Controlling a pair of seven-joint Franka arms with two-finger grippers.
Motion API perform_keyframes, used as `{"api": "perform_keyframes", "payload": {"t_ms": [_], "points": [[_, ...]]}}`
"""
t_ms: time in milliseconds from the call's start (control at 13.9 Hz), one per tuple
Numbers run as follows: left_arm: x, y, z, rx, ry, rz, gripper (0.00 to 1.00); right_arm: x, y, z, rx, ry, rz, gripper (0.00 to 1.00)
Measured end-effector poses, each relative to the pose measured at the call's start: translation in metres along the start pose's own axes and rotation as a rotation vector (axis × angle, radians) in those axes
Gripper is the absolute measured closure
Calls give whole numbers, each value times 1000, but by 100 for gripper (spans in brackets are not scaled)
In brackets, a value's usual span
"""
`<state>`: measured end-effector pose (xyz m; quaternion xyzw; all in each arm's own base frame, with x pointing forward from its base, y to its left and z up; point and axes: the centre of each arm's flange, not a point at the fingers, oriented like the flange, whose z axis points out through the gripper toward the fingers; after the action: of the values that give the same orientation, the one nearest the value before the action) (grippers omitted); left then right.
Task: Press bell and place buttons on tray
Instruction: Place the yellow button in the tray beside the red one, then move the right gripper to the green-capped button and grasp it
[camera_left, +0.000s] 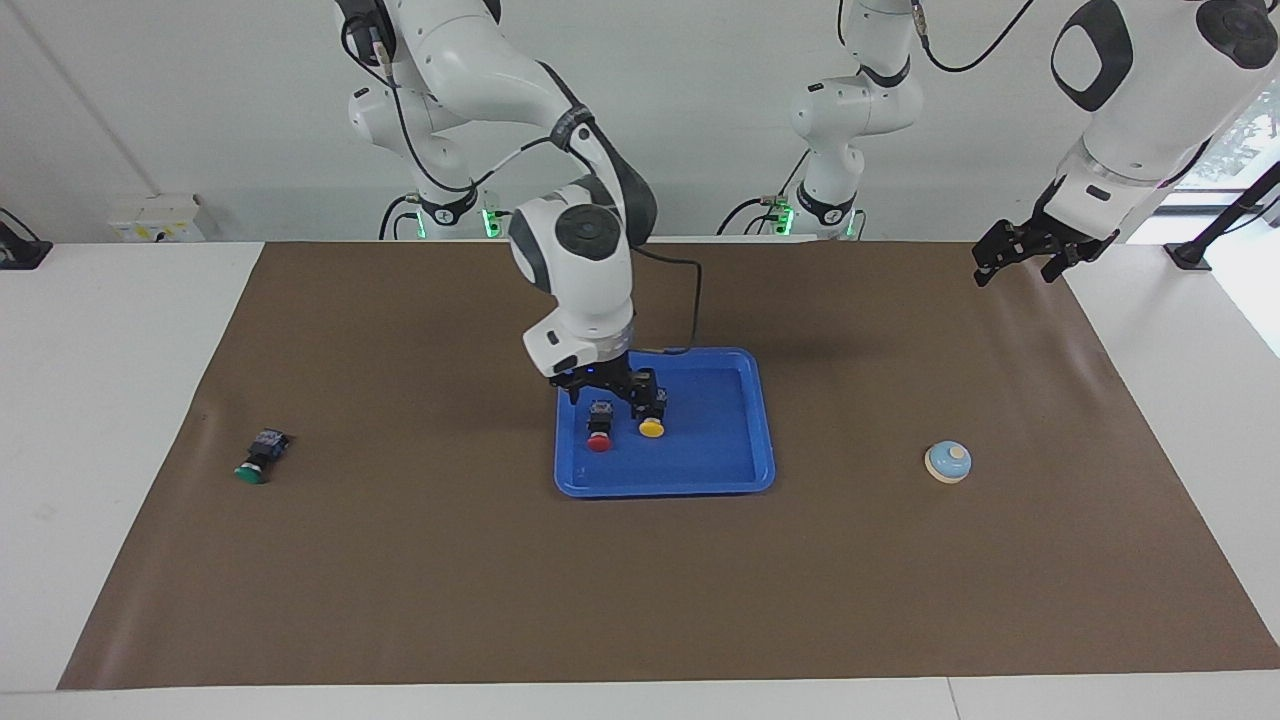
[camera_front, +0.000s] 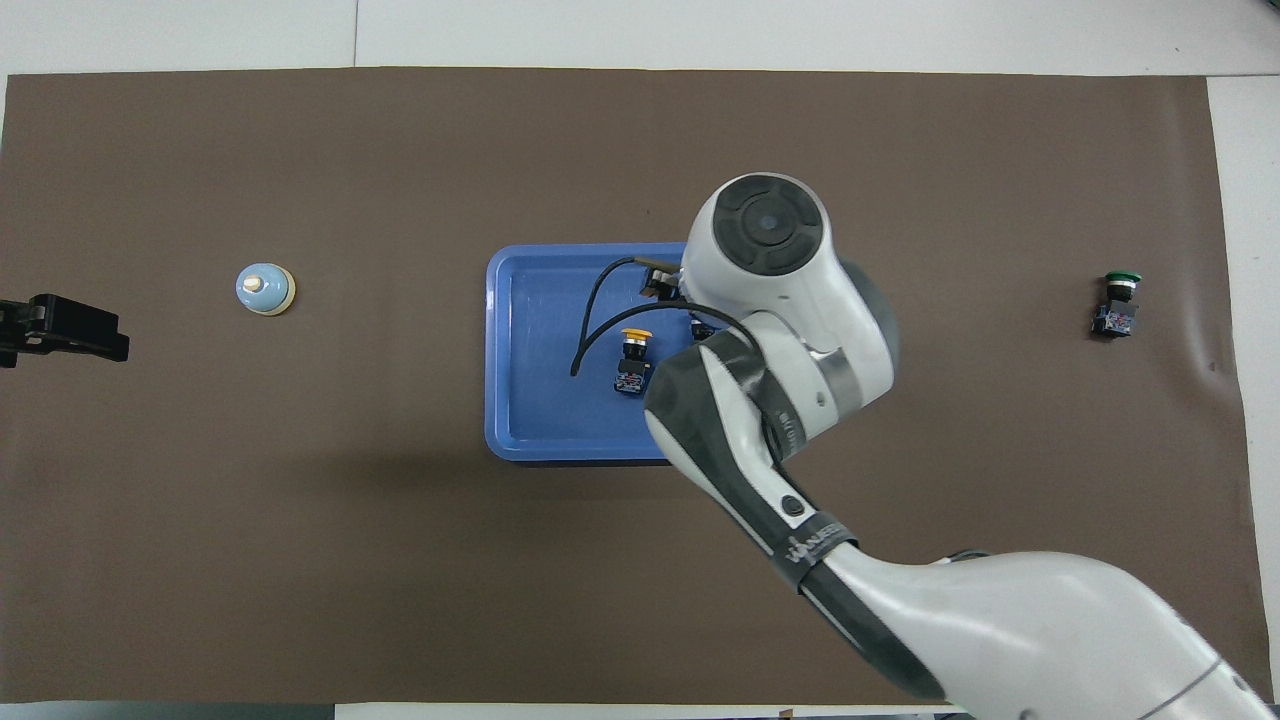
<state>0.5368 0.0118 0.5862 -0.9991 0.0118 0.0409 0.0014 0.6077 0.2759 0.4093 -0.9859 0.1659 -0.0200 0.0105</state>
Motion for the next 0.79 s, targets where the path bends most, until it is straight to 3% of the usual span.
{"api": "perform_keyframes", "payload": {"t_ms": [215,431,790], "points": [[0,0,0,0,0,0,0,59,89,-31,-14,-2,5,0],[0,0,0,0,0,0,0,109,186,-31,-53,-9,-63,0],[0,0,0,0,0,0,0,150,333,-5,-118,-5,-103,0]]}}
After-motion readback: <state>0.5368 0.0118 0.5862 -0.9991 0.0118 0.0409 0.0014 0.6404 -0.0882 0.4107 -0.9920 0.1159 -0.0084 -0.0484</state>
